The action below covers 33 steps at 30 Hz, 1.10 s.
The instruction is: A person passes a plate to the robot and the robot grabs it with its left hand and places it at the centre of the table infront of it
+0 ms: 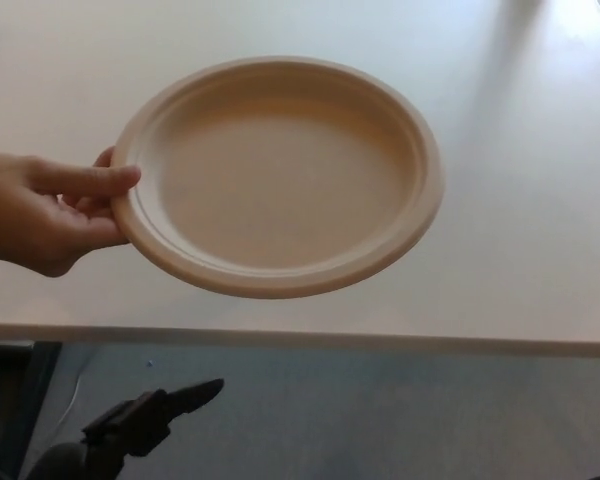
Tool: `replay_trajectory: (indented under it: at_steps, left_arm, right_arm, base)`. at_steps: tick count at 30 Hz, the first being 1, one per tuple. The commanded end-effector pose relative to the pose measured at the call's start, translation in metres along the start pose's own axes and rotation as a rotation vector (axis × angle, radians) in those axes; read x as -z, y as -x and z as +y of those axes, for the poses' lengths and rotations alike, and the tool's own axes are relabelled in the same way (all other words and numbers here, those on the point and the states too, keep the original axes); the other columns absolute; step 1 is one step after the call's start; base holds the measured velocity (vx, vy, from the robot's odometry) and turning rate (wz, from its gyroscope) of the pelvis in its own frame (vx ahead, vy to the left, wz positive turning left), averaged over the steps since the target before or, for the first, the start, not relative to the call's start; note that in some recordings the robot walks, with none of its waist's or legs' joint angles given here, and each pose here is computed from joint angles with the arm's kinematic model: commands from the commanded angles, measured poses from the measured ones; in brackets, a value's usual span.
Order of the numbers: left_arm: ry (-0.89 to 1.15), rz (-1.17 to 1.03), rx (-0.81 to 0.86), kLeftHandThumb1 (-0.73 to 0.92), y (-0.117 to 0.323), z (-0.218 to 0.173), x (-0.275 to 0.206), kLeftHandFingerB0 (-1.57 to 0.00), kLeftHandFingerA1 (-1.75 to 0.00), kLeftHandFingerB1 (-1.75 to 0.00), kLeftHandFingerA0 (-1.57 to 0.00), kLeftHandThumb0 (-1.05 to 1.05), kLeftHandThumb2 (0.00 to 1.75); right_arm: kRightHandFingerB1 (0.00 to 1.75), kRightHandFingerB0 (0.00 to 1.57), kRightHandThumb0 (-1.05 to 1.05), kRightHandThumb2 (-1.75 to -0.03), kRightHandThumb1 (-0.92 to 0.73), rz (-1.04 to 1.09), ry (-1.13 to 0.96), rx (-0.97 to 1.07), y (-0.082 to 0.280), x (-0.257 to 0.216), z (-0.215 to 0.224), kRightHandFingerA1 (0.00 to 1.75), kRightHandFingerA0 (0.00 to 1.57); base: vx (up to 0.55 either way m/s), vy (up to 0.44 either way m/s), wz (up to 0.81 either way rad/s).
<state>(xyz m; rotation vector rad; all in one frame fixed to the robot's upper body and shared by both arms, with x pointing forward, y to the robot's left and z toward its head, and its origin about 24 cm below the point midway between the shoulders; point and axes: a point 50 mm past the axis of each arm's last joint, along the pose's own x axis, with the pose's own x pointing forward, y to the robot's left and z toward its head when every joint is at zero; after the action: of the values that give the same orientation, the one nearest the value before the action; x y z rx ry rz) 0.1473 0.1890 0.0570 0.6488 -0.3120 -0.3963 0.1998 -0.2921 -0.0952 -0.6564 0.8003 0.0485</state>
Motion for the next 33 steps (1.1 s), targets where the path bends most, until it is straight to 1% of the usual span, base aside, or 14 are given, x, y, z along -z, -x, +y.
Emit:
replay_trajectory:
  at_steps: [1, 4, 5, 7, 12, 13, 14, 19, 20, 21, 26, 28, 29, 33]
  left_arm:
    - [-0.131, -0.522, 0.007, 0.45, 0.012, 0.02, -0.106, -0.19, -0.43, -0.4, -0.26, -0.73, 0.77]
    - [-0.1, -0.603, -0.047, 0.52, 0.015, 0.023, -0.118, -0.31, -0.35, -0.32, -0.34, -0.66, 0.57]
    - [-0.13, -0.642, -0.085, 0.46, 0.016, 0.026, -0.121, -0.38, -0.45, -0.48, -0.25, -0.68, 0.85]
    - [-0.165, -0.695, -0.172, 0.57, 0.018, 0.028, -0.127, -0.5, -0.37, -0.36, -0.42, -0.72, 0.58]
    - [-0.168, -0.759, -0.225, 0.43, 0.023, 0.03, -0.132, -0.42, -0.44, -0.5, -0.28, -0.47, 0.78]
    - [-0.14, -0.799, -0.273, 0.61, 0.021, 0.03, -0.136, -0.54, -0.34, -0.37, -0.41, -0.35, 0.58]
    - [-0.119, -0.838, -0.316, 0.49, 0.019, 0.032, -0.14, -0.56, -0.53, -0.52, -0.53, -0.41, 0.81]
    - [-0.098, -0.918, -0.392, 0.45, 0.015, 0.036, -0.148, -0.56, -0.6, -0.52, -0.68, -0.46, 0.83]
    - [-0.051, -0.931, -0.41, 0.52, 0.015, 0.035, -0.148, -0.68, -0.44, -0.41, -0.77, -0.4, 0.56]
    - [0.051, -0.895, -0.402, 0.5, 0.016, 0.035, -0.15, -0.54, -0.53, -0.39, -0.99, -0.28, 0.56]
    - [0.116, -0.843, -0.411, 0.5, 0.013, 0.044, -0.157, -0.48, -0.61, -0.37, -1.05, -0.27, 0.56]
    - [0.039, -0.85, -0.409, 0.5, 0.009, 0.049, -0.154, -0.44, -0.58, -0.36, -1.0, -0.27, 0.56]
    - [-0.161, -0.88, -0.426, 0.45, 0.002, 0.058, -0.154, -0.47, -0.37, -0.35, -0.48, -0.47, 0.55]
    - [-0.411, -0.818, -0.363, 0.45, -0.014, 0.077, -0.147, -0.37, -0.39, -0.41, -0.22, -0.63, 0.72]
  right_arm:
    - [0.51, 0.33, -0.83, -0.66, -0.74, -0.008, 0.003, 0.029, -0.002, -0.006, -0.015, 0.65, 0.42]
    - [0.52, 0.36, -0.81, -0.63, -0.77, -0.003, -0.002, 0.033, -0.002, -0.006, -0.015, 0.67, 0.44]
    - [0.53, 0.36, -0.8, -0.63, -0.77, -0.004, -0.002, 0.032, -0.002, -0.006, -0.015, 0.67, 0.43]
    - [0.52, 0.35, -0.8, -0.61, -0.78, -0.004, -0.004, 0.03, -0.002, -0.006, -0.015, 0.66, 0.42]
    - [0.53, 0.33, -0.82, -0.65, -0.73, -0.004, -0.007, 0.027, -0.002, -0.006, -0.015, 0.67, 0.43]
    - [0.53, 0.35, -0.8, -0.64, -0.78, -0.004, 0.004, 0.027, -0.002, -0.005, -0.015, 0.68, 0.45]
    - [0.53, 0.35, -0.79, -0.64, -0.78, -0.005, 0.012, 0.028, -0.002, -0.005, -0.015, 0.68, 0.45]
    - [0.52, 0.36, -0.78, -0.64, -0.79, -0.01, 0.015, 0.037, -0.003, -0.008, -0.018, 0.67, 0.44]
    - [0.51, 0.36, -0.77, -0.64, -0.78, -0.005, 0.013, 0.035, -0.003, -0.008, -0.018, 0.65, 0.43]
    - [0.52, 0.33, -0.8, -0.65, -0.74, -0.002, 0.005, 0.034, -0.003, -0.008, -0.018, 0.66, 0.42]
    - [0.52, 0.34, -0.79, -0.63, -0.75, 0.003, -0.007, 0.031, -0.003, -0.007, -0.017, 0.66, 0.43]
    - [0.52, 0.33, -0.79, -0.63, -0.74, 0.004, -0.012, 0.029, -0.003, -0.007, -0.017, 0.66, 0.42]
    - [0.52, 0.34, -0.78, -0.63, -0.77, 0.005, -0.011, 0.032, -0.003, -0.006, -0.018, 0.66, 0.43]
    - [0.52, 0.35, -0.76, -0.63, -0.77, 0.005, 0.002, 0.034, -0.003, -0.006, -0.019, 0.68, 0.45]
  base:
    - [0.0, 0.0, 0.0]
    - [0.0, 0.0, 0.0]
    - [0.0, 0.0, 0.0]
    - [0.0, 0.0, 0.0]
    - [0.0, 0.0, 0.0]
    - [0.0, 0.0, 0.0]
    - [0.0, 0.0, 0.0]
    - [0.0, 0.0, 0.0]
    - [0.0, 0.0, 0.0]
    - [0.0, 0.0, 0.0]
    - [0.0, 0.0, 0.0]
    - [0.0, 0.0, 0.0]
    - [0.0, 0.0, 0.0]
    - [0.0, 0.0, 0.0]
